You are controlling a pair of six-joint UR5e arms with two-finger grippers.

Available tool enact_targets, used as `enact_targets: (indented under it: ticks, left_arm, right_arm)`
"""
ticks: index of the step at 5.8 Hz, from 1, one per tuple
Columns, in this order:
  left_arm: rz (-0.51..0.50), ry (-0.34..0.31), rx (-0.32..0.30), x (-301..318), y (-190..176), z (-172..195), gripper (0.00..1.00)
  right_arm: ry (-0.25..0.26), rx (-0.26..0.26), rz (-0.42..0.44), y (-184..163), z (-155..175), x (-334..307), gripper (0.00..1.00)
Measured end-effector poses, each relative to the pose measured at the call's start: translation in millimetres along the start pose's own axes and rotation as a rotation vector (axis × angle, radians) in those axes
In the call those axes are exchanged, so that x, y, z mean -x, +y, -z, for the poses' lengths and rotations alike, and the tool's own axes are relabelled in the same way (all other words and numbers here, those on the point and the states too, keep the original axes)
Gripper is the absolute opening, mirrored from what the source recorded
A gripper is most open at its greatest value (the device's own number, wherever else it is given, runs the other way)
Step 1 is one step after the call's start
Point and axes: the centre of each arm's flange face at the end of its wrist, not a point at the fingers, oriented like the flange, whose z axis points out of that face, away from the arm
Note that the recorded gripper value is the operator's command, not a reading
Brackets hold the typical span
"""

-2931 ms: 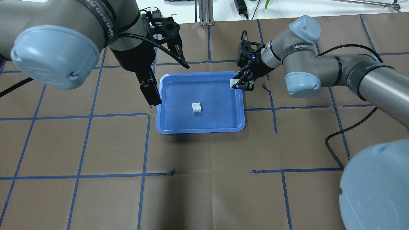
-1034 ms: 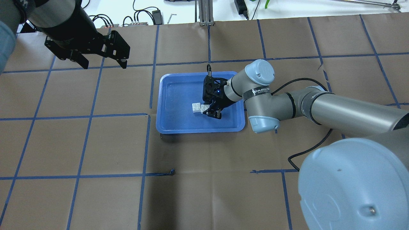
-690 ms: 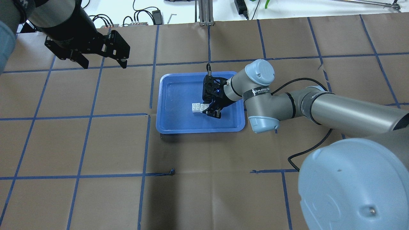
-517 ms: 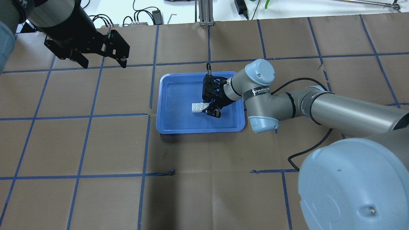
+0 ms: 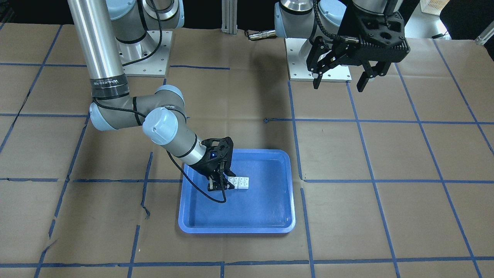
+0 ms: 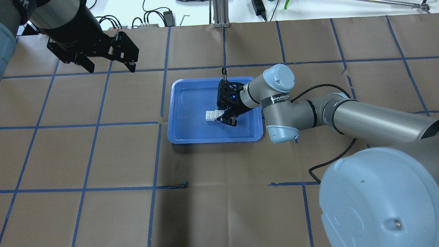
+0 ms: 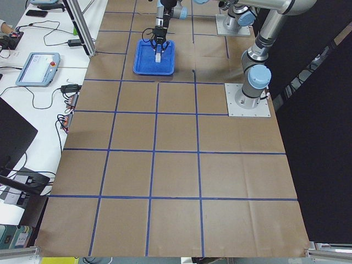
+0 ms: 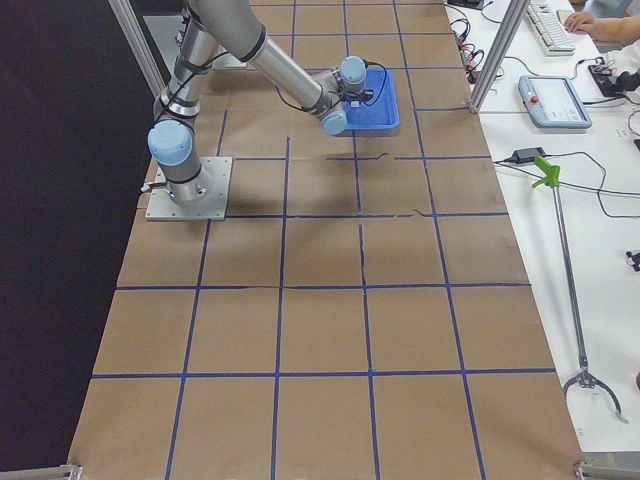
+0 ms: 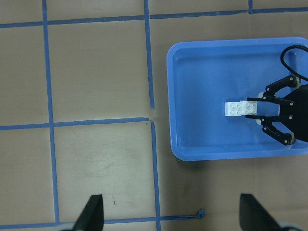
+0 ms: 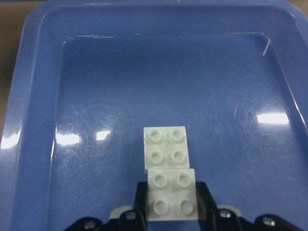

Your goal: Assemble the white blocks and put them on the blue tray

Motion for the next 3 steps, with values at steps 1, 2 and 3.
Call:
enact_targets:
  ticks: [1,2,3]
  left_arm:
    - [0.0,0.0,0.0,0.0,0.0,-0.2,0.99]
    - [0.0,0.0,-0.001,0.0,-0.1,-0.1,0.99]
    - [0.001,0.0,-0.002,0.0,-0.1,-0.4,0.99]
  right_arm:
    - [-0.003,0.001,-0.003,0.6,-0.8,0.4,0.22]
    - [-0.005,0.002,-0.004,1.0,-1.2,0.6,0.22]
    - [-0.003,0.001,-0.003,0.8,-1.0,0.4,0.22]
